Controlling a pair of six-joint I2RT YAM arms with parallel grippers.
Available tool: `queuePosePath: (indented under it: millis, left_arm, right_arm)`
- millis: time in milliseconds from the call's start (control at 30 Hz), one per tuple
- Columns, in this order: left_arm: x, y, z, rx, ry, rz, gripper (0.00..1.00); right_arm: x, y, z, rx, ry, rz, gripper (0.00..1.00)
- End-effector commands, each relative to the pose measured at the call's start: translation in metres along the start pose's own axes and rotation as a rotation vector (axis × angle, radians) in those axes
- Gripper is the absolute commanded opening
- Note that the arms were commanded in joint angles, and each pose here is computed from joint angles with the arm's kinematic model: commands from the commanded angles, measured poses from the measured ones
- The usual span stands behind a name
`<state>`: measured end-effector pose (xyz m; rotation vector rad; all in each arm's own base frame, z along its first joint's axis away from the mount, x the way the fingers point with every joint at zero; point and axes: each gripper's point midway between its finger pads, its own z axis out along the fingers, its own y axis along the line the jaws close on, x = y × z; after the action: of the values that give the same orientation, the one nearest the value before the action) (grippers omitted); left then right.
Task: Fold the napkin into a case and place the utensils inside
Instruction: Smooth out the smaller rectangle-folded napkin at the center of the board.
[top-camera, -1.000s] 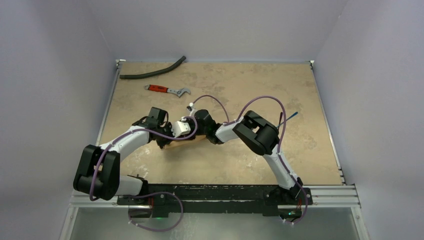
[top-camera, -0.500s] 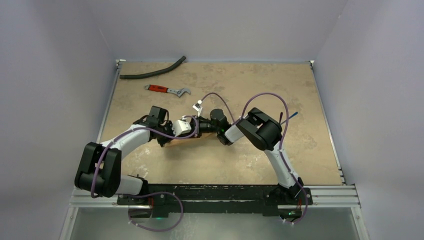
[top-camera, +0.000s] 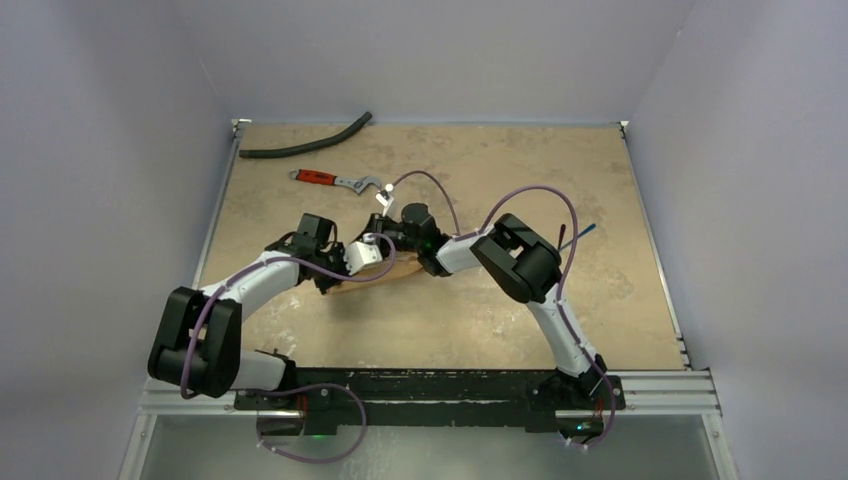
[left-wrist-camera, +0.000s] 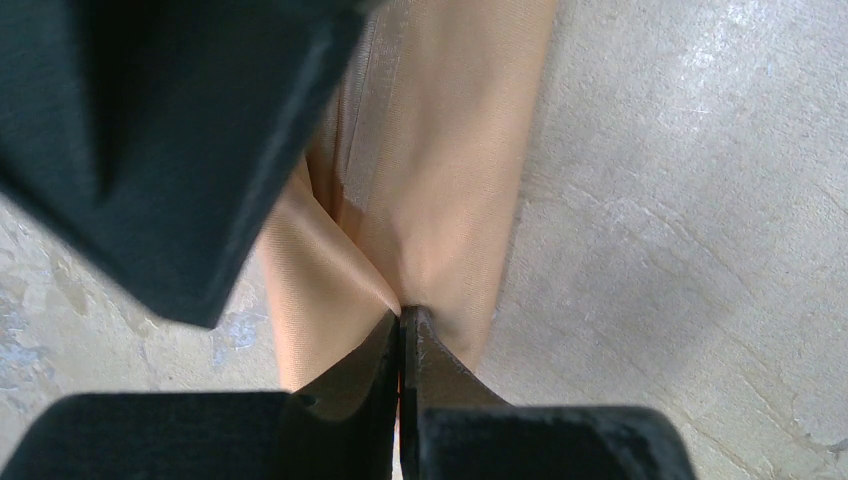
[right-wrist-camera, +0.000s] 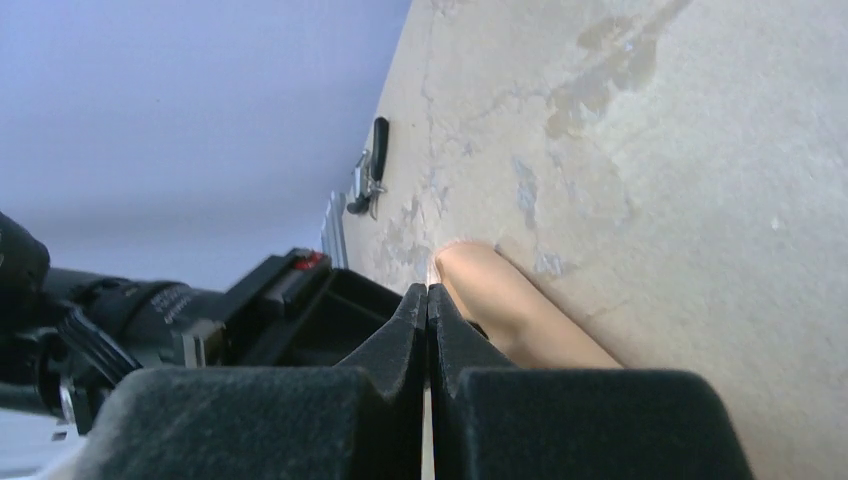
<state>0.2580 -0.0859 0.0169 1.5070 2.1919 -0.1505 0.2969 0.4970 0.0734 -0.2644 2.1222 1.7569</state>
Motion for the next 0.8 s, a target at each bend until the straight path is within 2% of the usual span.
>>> queuePosePath:
  millis: [0, 200, 433, 467, 567, 600, 667, 700, 767]
  left_arm:
    - [0.039, -0.035, 0.005, 0.115, 0.124, -0.036, 0.00]
    - [0.022, -0.021, -0.002, 0.086, 0.086, -0.044, 0.00]
    - [0.022, -0.020, -0.003, 0.083, 0.094, -0.046, 0.00]
    - [0.019, -0.019, -0.005, 0.082, 0.084, -0.046, 0.04]
    - [-0.002, -0.004, -0.018, 0.044, 0.032, -0.036, 0.28]
    - [-0.011, 0.003, -0.025, 0.028, 0.010, -0.027, 0.40]
    - [-0.031, 0.013, -0.042, 0.016, -0.035, -0.002, 0.49]
    - [-0.041, 0.017, -0.053, 0.017, -0.061, 0.015, 0.60]
    - [-0.054, 0.020, -0.072, 0.033, -0.096, 0.056, 0.70]
  right_arm:
    - [-0.008, -0.004, 0.018, 0.072, -0.029, -0.015, 0.00]
    - [0.019, -0.055, 0.010, 0.211, 0.001, 0.031, 0.00]
    - [0.028, -0.079, 0.008, 0.277, 0.001, 0.007, 0.00]
    - [0.029, -0.082, 0.008, 0.286, 0.001, 0.002, 0.00]
    - [0.033, -0.096, 0.005, 0.323, 0.001, -0.006, 0.00]
    - [0.033, -0.099, 0.004, 0.335, -0.002, -0.020, 0.00]
    - [0.033, -0.103, 0.001, 0.352, -0.003, -0.040, 0.00]
    - [0.032, -0.103, 0.000, 0.359, -0.008, -0.047, 0.00]
    - [0.032, -0.102, -0.001, 0.358, -0.010, -0.059, 0.00]
